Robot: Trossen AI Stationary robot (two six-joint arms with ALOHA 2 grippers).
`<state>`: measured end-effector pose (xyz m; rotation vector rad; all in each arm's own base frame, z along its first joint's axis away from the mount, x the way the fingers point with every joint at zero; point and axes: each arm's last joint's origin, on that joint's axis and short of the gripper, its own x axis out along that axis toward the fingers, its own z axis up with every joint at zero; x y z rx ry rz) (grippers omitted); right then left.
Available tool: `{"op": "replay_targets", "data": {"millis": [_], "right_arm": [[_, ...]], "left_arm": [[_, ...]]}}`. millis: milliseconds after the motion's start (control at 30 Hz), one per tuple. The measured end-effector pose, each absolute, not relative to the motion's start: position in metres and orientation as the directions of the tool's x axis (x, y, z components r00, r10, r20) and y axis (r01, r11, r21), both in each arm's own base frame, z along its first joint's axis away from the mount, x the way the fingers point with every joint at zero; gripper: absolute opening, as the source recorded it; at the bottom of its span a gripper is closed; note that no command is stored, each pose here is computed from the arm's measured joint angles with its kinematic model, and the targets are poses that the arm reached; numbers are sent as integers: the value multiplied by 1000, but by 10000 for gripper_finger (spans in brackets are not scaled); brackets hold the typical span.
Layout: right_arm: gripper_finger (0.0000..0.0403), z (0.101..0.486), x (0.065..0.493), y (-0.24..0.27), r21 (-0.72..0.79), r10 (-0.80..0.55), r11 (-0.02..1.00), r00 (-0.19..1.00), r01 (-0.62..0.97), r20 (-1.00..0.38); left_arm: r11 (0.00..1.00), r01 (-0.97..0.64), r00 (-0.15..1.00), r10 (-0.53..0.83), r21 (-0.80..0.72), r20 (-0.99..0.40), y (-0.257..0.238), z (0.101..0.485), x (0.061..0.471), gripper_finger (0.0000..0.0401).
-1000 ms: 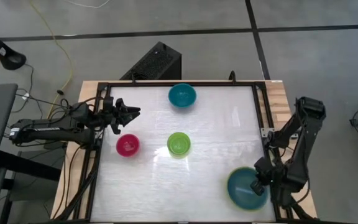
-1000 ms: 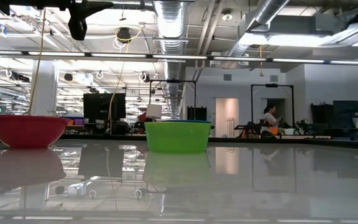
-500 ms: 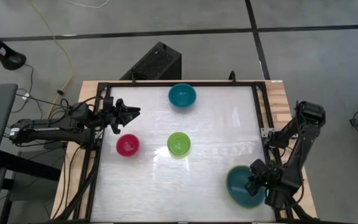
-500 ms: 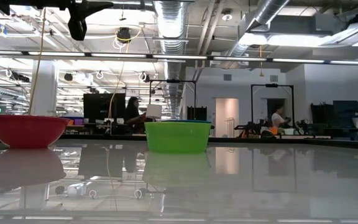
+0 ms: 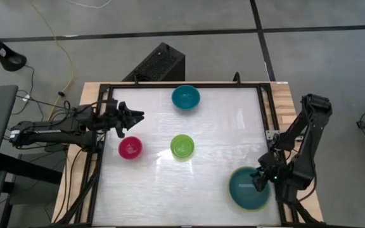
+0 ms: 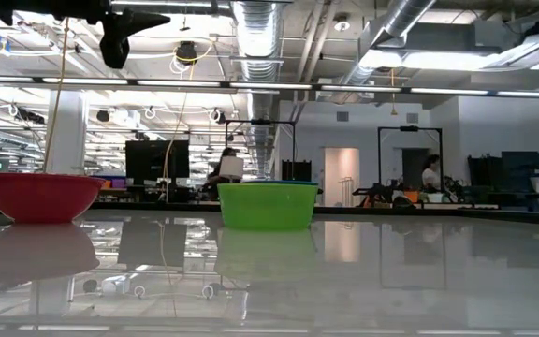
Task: Nest bowls inside each other
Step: Stack the light blue bowl on the green bowl, then stack the blue bowl on the light blue bowl
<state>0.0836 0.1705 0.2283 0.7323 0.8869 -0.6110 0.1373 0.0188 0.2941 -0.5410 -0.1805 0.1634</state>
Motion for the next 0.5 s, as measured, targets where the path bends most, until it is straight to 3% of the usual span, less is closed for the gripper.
{"op": "replay_targets", "data": {"millis": [267,500], "right_arm": [[265,240,82,162,384,-147,609,575,694,-805],[265,264,95,142,554,-219,610,792,567,-569]], "left_arm": [[845,-120,974,202,-521,102,19,292,138,133],[843,-170,975,220,-510,38,19,285,138,133]]}}
